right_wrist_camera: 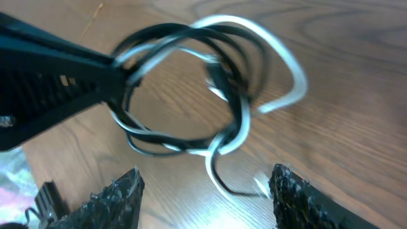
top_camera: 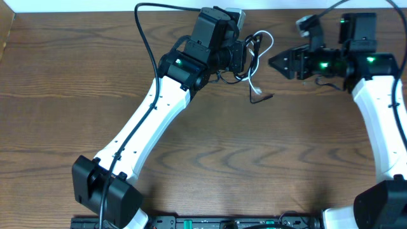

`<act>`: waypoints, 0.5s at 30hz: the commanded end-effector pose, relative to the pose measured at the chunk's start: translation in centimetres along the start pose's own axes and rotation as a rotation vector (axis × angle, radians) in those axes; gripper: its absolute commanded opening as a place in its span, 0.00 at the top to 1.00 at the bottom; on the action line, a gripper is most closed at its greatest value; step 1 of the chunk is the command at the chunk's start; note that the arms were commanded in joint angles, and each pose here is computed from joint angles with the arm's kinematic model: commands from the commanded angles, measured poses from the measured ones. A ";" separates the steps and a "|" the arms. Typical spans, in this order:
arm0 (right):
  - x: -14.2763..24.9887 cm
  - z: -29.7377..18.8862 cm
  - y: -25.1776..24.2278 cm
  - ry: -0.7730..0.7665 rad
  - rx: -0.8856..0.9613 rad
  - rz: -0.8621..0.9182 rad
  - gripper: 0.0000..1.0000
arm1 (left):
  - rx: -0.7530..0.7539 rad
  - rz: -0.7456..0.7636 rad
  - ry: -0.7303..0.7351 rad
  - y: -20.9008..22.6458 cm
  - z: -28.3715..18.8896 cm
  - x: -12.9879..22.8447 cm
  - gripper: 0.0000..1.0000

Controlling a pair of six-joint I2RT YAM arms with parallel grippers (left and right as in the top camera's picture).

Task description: Untangle cables

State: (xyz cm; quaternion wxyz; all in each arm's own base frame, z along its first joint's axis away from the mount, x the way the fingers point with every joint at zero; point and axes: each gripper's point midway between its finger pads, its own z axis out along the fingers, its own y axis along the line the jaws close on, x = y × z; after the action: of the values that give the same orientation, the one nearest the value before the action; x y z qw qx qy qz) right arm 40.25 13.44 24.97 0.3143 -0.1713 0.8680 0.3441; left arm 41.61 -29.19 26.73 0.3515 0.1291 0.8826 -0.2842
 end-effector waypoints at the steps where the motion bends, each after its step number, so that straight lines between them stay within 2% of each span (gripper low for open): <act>1: 0.2 1.4 0.5 0.024 0.041 -0.052 0.41 | 0.085 -0.092 0.023 -1.6 -0.3 0.2 0.93; 8: 0.2 2.8 -2.4 0.026 0.328 0.015 0.48 | 0.187 -0.191 0.078 -3.4 -0.6 0.9 0.92; 15: 0.5 4.0 -4.0 0.034 0.374 0.062 0.52 | 0.235 -0.220 0.104 -4.3 -0.8 1.2 0.93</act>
State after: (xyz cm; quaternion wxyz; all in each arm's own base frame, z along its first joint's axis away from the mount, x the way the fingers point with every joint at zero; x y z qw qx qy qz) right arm 42.90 14.10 21.95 0.3251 -0.1175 0.9156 0.2053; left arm 39.24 -31.49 27.41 0.2718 0.0869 0.8767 -0.3873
